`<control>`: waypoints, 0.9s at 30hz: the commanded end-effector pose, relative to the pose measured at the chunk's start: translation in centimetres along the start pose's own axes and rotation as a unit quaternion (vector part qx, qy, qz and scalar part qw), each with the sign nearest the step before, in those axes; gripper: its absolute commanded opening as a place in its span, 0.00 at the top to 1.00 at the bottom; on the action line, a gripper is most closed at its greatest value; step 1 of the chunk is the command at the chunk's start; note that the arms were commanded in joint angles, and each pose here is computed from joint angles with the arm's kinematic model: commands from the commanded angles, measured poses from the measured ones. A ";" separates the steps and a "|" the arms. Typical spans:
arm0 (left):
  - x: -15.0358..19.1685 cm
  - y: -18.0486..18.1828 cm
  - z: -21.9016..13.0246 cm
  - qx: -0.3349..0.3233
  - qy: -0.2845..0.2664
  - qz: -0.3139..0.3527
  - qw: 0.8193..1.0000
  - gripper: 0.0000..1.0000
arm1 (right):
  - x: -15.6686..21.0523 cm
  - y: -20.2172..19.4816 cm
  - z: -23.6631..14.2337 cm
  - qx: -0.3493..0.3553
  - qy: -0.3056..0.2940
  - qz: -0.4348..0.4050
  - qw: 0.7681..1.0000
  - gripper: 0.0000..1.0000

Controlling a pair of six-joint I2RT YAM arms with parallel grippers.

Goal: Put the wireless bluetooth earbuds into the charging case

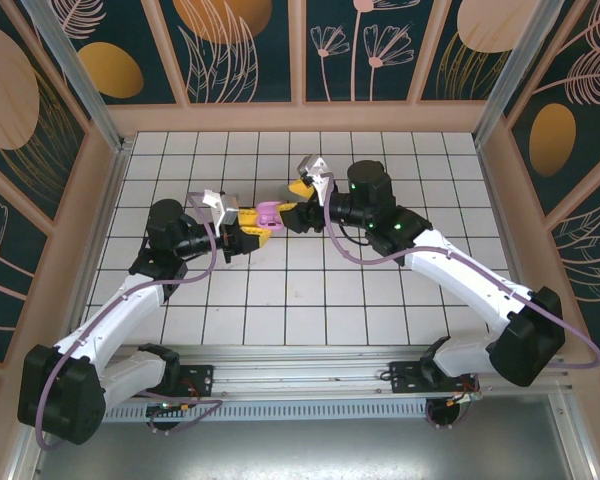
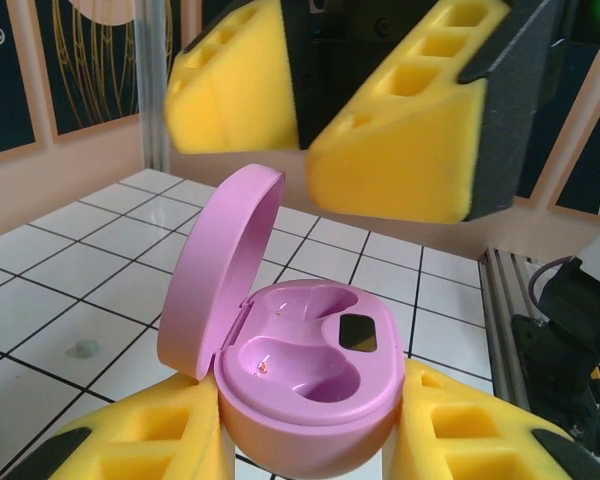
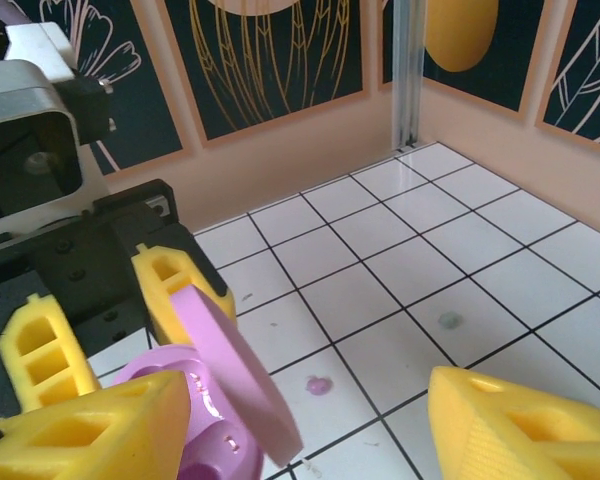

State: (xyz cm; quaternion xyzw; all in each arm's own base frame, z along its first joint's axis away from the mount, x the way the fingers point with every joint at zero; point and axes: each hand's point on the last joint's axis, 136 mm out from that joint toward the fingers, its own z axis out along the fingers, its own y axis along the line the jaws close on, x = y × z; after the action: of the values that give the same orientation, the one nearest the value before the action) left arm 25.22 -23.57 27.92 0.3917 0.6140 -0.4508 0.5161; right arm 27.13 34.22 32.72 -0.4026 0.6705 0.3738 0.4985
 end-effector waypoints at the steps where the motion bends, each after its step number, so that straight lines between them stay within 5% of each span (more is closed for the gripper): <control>1: -0.4 0.5 0.2 -0.014 -0.004 -0.002 1.000 0.86 | -1.3 0.8 -1.2 -0.012 -0.021 -0.002 1.000 0.35; 19: -0.1 1.7 0.2 -0.045 -0.003 -0.018 0.999 0.86 | -1.6 0.8 -2.4 -0.017 -0.018 0.045 0.999 0.35; 27: 0.4 2.3 0.2 -0.059 0.002 -0.025 0.998 0.86 | 1.4 -5.2 -4.6 0.090 0.010 0.152 0.984 0.38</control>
State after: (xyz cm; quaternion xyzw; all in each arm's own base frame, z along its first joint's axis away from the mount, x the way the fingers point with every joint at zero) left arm 27.17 -23.05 27.24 0.3543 0.6441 -0.4255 0.5278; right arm 28.86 29.97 33.31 -0.3136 0.7181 0.3921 0.4819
